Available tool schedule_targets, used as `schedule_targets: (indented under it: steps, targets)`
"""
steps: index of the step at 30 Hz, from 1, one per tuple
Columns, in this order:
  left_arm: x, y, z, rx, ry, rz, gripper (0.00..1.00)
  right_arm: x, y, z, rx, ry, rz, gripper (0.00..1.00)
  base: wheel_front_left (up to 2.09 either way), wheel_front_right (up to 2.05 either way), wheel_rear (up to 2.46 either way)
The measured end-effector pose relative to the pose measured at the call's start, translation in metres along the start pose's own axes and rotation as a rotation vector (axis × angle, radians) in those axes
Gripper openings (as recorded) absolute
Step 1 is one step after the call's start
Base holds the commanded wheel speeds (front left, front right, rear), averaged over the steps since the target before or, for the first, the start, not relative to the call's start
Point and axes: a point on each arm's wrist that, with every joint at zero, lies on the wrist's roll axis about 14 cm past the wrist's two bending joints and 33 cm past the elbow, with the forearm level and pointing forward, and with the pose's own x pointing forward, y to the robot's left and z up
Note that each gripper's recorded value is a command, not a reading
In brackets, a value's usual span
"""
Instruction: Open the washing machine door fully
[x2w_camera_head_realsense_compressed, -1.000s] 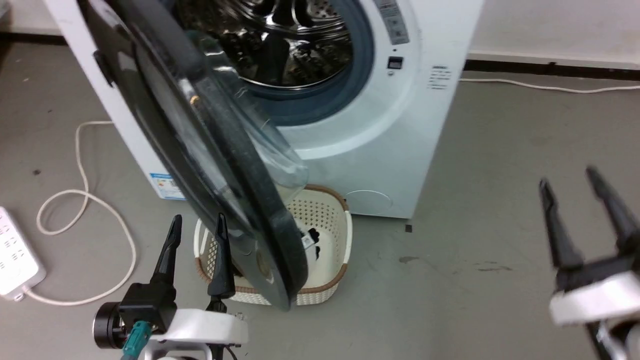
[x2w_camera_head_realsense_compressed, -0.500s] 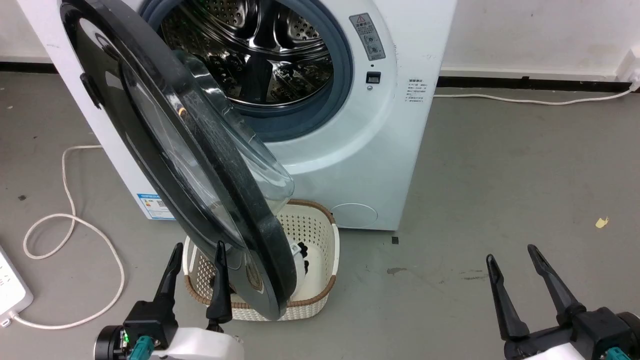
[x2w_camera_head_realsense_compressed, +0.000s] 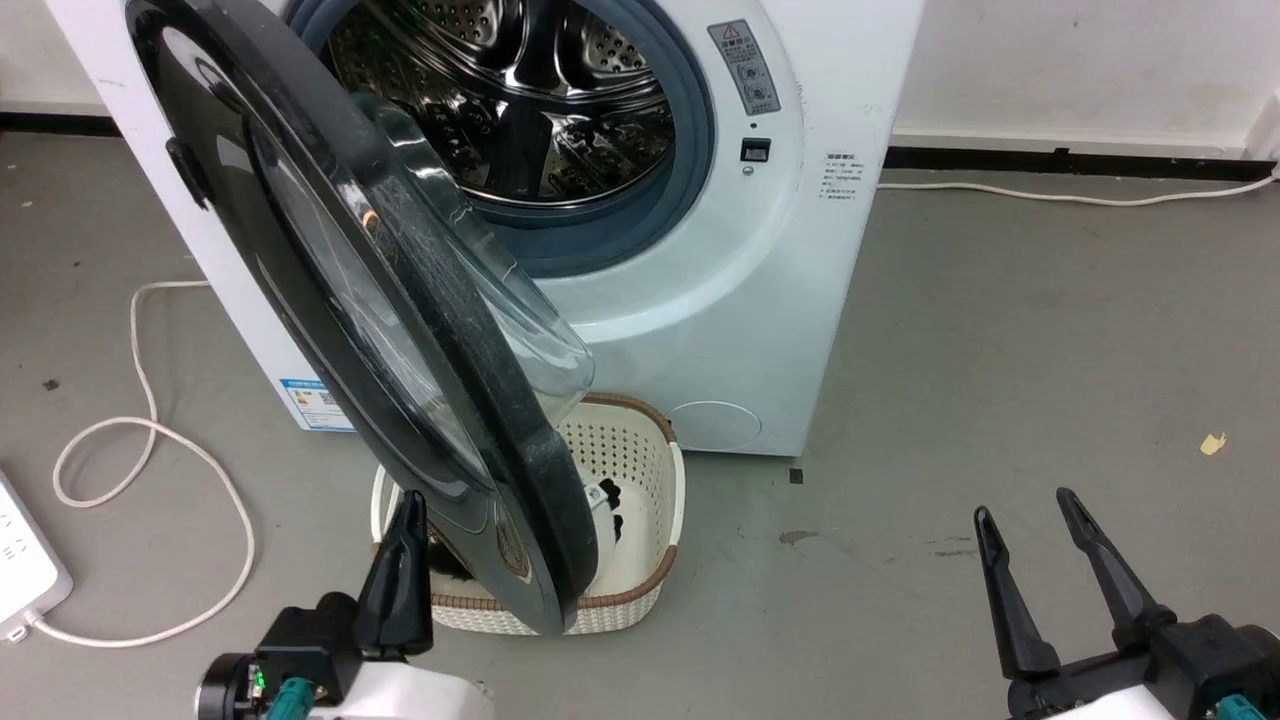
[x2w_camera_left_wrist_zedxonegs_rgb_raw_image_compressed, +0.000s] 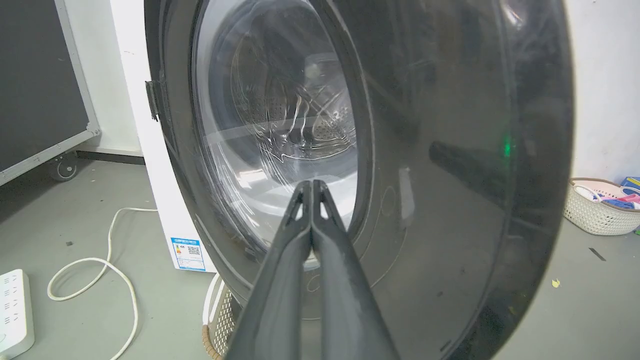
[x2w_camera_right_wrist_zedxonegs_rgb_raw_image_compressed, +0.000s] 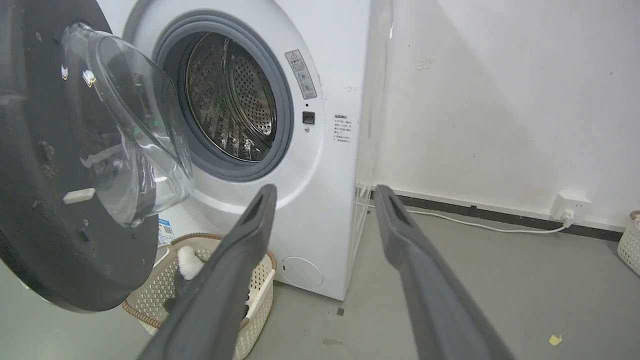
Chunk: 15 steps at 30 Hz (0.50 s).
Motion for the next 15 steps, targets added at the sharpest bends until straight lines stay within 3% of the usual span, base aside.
schedule_targets:
  steps: [7,11,15]
  targets:
    - [0.009,0.022,0.039,-0.04,-0.124,0.084,0.0,0.001,0.002,0.0,0.005,-0.001,0.005,1.0,0.0,0.0,0.0]
    - [0.018,0.037,0.088,-0.081,-0.279,0.141,0.0,0.001,-0.001,0.002,0.009,-0.009,-0.004,1.0,0.0,0.0,0.0]
    - [0.023,0.034,0.149,-0.087,-0.473,0.124,0.0,0.0,-0.004,0.003,0.007,-0.011,-0.014,1.0,0.0,0.0,0.0]
